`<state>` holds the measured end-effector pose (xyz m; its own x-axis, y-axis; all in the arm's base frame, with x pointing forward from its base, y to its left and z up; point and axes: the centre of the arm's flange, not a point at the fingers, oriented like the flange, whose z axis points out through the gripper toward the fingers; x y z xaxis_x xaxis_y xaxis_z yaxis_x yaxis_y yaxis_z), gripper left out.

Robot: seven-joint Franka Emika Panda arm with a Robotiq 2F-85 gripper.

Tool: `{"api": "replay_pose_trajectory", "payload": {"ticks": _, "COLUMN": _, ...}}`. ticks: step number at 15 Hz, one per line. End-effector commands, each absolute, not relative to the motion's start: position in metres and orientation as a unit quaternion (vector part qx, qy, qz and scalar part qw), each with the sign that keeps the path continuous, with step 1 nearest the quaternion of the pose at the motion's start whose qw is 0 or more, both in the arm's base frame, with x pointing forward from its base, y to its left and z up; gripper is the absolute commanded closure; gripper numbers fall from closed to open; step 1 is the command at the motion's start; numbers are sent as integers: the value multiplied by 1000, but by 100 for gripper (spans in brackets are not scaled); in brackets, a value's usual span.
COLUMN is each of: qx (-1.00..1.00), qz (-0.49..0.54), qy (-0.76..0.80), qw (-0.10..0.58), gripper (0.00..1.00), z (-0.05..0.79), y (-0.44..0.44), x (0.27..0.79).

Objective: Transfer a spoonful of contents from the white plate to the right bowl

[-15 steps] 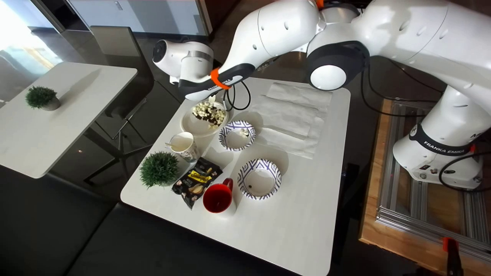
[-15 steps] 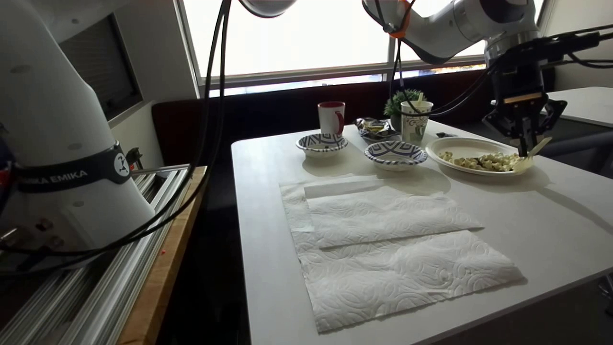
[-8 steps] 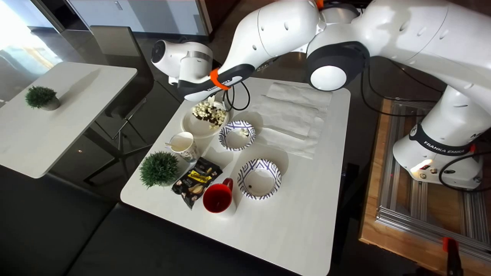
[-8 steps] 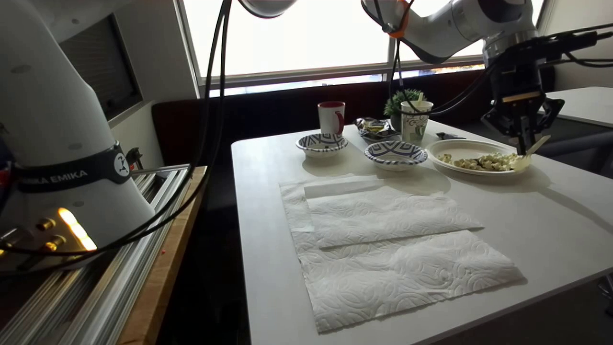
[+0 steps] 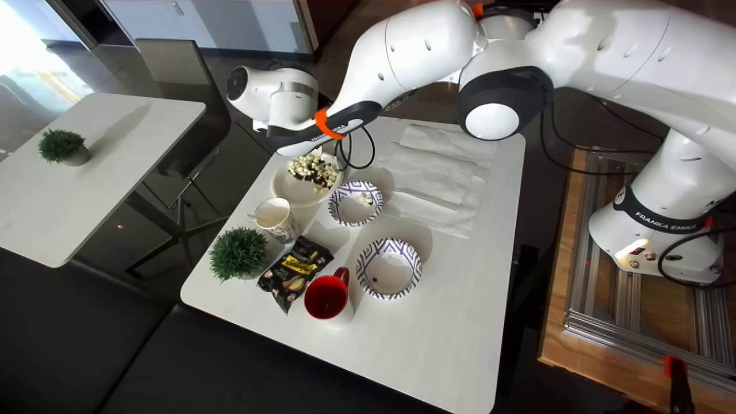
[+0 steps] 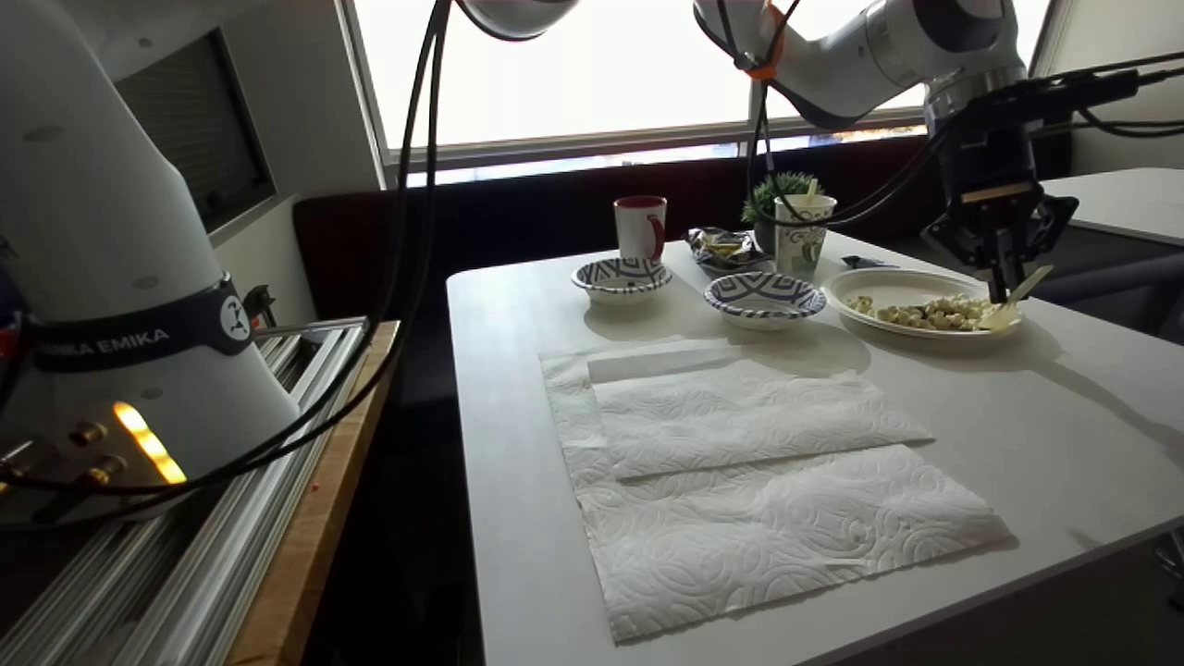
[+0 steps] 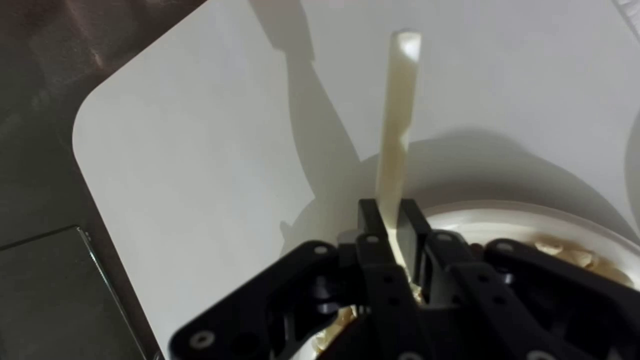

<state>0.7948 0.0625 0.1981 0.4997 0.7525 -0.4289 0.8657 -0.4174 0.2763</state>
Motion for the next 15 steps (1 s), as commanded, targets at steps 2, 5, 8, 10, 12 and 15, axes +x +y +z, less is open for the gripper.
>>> {"api": "replay_pose_trajectory", "payload": {"ticks": 2, "qx": 825, "qz": -117, "qy": 499, "qw": 239, "gripper": 97, "z": 195, "y": 69, "x": 819}}
{"api": "replay_pose_trajectory", "payload": {"ticks": 5, "qx": 824, "qz": -109, "qy": 505, "qw": 233, "gripper": 97, "z": 195, "y": 71, "x": 819}}
{"api": "replay_pose_trajectory", "payload": {"ticks": 8, "qx": 825, "qz": -101, "qy": 508, "qw": 224, "gripper": 97, "z": 196, "y": 73, "x": 818}}
{"api": "replay_pose_trajectory", "payload": {"ticks": 10, "qx": 825, "qz": -95, "qy": 512, "qw": 220, "gripper": 97, "z": 196, "y": 74, "x": 819}}
{"api": "replay_pose_trajectory", "payload": {"ticks": 12, "qx": 825, "qz": -87, "qy": 516, "qw": 212, "gripper": 97, "z": 197, "y": 74, "x": 819}}
{"api": "replay_pose_trajectory", "payload": {"ticks": 15, "qx": 825, "qz": -82, "qy": 521, "qw": 203, "gripper": 97, "z": 195, "y": 73, "x": 821}}
